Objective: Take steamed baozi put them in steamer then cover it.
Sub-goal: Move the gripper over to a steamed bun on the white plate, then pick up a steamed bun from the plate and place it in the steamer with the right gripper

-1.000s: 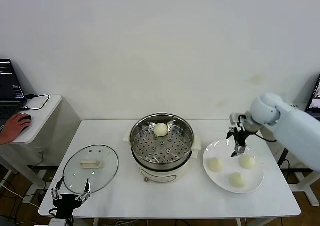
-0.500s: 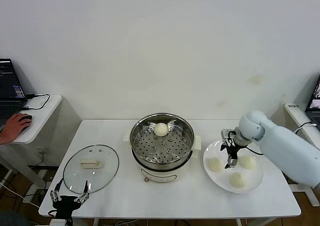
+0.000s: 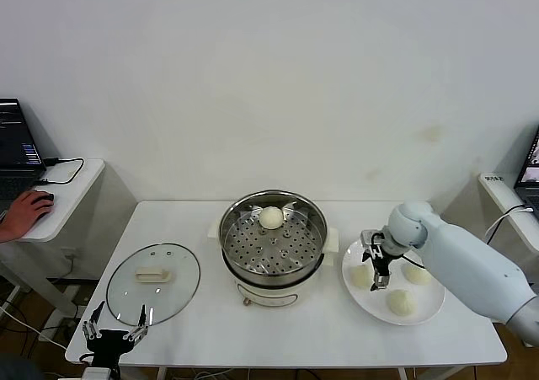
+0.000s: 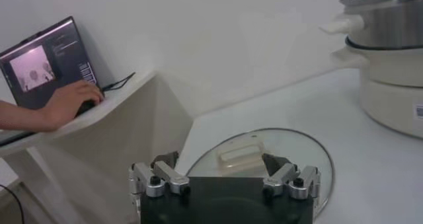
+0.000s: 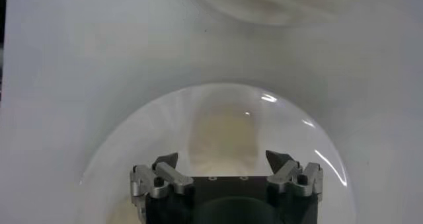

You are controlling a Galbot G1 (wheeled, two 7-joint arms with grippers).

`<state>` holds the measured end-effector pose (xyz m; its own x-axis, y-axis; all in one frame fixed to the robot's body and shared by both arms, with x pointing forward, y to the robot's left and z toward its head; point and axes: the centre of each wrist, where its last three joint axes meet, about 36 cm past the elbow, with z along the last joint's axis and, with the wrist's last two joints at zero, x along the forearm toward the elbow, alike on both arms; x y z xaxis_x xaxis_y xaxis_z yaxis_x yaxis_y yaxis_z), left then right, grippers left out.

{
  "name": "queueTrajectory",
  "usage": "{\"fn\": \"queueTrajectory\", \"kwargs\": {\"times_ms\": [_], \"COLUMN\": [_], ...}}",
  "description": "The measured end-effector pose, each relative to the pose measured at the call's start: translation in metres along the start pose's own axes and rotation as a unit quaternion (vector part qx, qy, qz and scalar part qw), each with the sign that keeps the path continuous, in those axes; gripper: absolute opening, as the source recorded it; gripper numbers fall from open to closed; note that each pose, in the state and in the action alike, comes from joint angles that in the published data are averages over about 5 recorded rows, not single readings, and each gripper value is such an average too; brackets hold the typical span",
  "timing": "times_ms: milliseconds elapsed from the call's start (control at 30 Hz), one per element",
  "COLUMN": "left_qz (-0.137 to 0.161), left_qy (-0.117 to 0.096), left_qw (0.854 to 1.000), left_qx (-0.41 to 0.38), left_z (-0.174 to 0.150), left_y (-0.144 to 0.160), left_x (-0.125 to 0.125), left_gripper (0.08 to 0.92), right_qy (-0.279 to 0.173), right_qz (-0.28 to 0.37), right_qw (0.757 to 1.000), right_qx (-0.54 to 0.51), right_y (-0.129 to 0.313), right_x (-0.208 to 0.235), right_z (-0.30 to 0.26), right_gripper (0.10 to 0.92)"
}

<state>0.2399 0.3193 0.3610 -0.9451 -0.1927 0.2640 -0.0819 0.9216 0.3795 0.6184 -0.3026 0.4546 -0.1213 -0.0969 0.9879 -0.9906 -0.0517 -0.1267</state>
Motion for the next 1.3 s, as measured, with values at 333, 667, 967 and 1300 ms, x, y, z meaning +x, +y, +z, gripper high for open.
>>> {"fn": "queueTrajectory", "kwargs": {"times_ms": [333,667,967,1300], "left_qz": [0.000,0.001,0.001,0.005], "left_qy": [0.004,0.005,0.001,-0.009], "left_qw": [1.000,1.000,1.000,1.000], "left_qx": [0.000,0.002,0.003,0.004], "left_z": [0.003,0.004,0.001,-0.004], "left_y": [0.000,-0.002,-0.003,-0.006], "left_x": [-0.001,0.000,0.000,-0.003], "left_gripper": [0.823,0.823,0.823,0.823], "right_qy": [-0.001,-0.009,-0.014,-0.030], "right_qz": [0.002,0.006,0.012,0.032], "right_qw": [1.000,1.000,1.000,0.999], "right_qx": [-0.010,-0.018,-0.024,-0.017], "right_y": [0.001,0.001,-0.003,-0.025], "right_x": [-0.011,-0.006,0.026,0.117], "right_z": [0.005,0.010,0.018,0.011], "right_gripper": [0.813,0.630,0.619,0.619]}}
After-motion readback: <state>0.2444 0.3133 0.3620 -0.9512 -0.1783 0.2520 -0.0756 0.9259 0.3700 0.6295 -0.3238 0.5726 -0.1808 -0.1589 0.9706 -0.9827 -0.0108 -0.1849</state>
